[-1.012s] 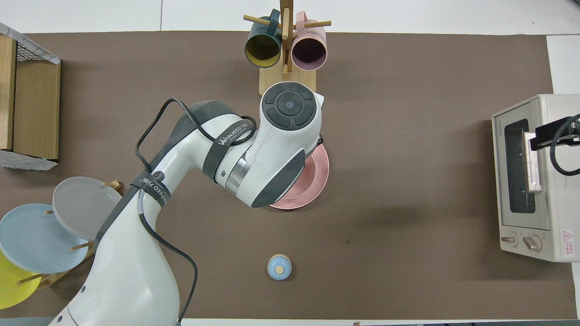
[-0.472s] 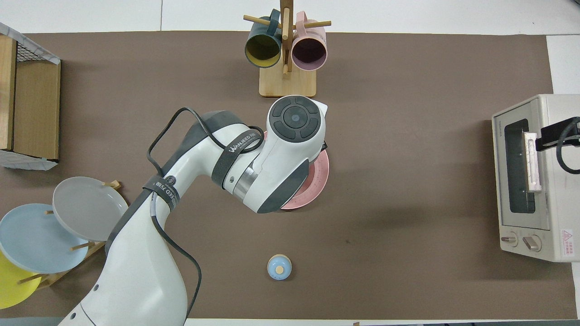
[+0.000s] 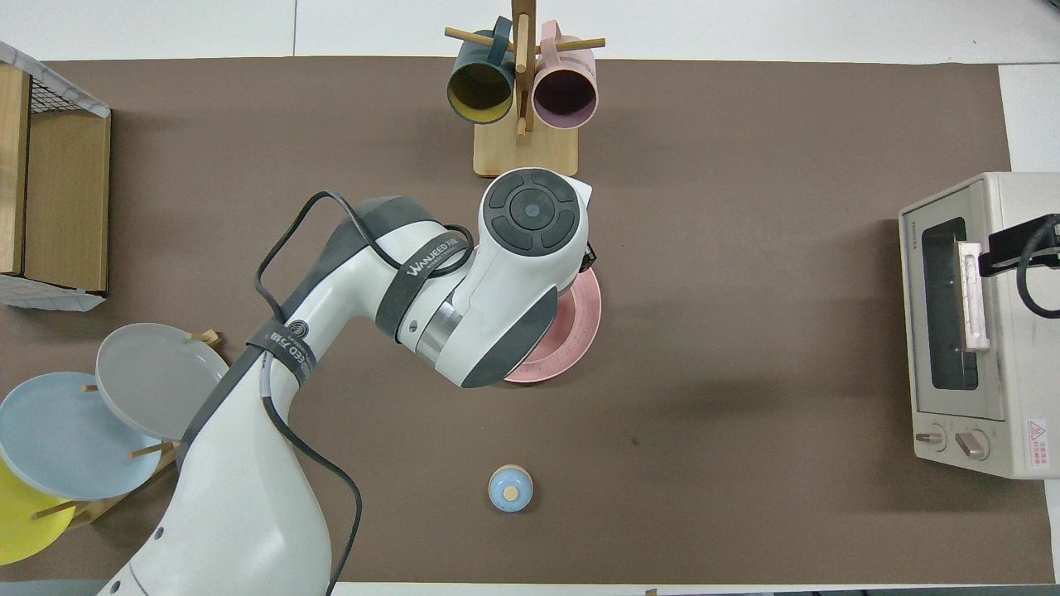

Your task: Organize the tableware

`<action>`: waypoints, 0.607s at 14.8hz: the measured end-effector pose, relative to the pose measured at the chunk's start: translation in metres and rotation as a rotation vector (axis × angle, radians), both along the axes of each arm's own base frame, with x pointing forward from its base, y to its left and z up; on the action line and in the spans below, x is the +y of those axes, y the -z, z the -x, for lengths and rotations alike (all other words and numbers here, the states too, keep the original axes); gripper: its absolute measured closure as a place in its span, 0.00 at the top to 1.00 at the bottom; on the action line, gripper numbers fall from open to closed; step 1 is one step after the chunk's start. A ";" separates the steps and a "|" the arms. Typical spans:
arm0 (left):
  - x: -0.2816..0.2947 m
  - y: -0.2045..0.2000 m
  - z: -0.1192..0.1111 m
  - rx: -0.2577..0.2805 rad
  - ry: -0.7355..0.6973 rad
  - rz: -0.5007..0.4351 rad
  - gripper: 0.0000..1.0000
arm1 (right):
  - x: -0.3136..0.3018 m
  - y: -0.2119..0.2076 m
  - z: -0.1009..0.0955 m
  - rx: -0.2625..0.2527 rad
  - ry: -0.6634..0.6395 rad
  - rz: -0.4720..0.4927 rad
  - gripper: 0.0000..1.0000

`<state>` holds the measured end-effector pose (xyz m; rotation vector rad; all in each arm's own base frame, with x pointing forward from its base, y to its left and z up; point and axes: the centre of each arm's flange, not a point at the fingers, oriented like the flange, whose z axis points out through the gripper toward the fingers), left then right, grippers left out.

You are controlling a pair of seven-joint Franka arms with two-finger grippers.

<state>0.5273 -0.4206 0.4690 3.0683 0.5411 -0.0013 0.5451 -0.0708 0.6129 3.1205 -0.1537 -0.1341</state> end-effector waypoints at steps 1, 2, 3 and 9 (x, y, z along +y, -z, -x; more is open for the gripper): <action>0.023 -0.021 -0.007 -0.009 0.003 0.001 1.00 | 0.002 -0.001 0.000 -0.001 -0.003 0.000 1.00; 0.048 -0.042 -0.015 -0.018 0.007 0.002 1.00 | 0.003 -0.001 0.000 -0.002 -0.006 0.000 1.00; 0.077 -0.062 -0.022 -0.026 0.022 0.000 1.00 | 0.004 -0.001 -0.001 -0.003 -0.008 0.000 1.00; 0.265 -0.133 -0.046 0.006 0.227 -0.033 1.00 | 0.005 -0.002 0.000 -0.005 -0.009 0.000 1.00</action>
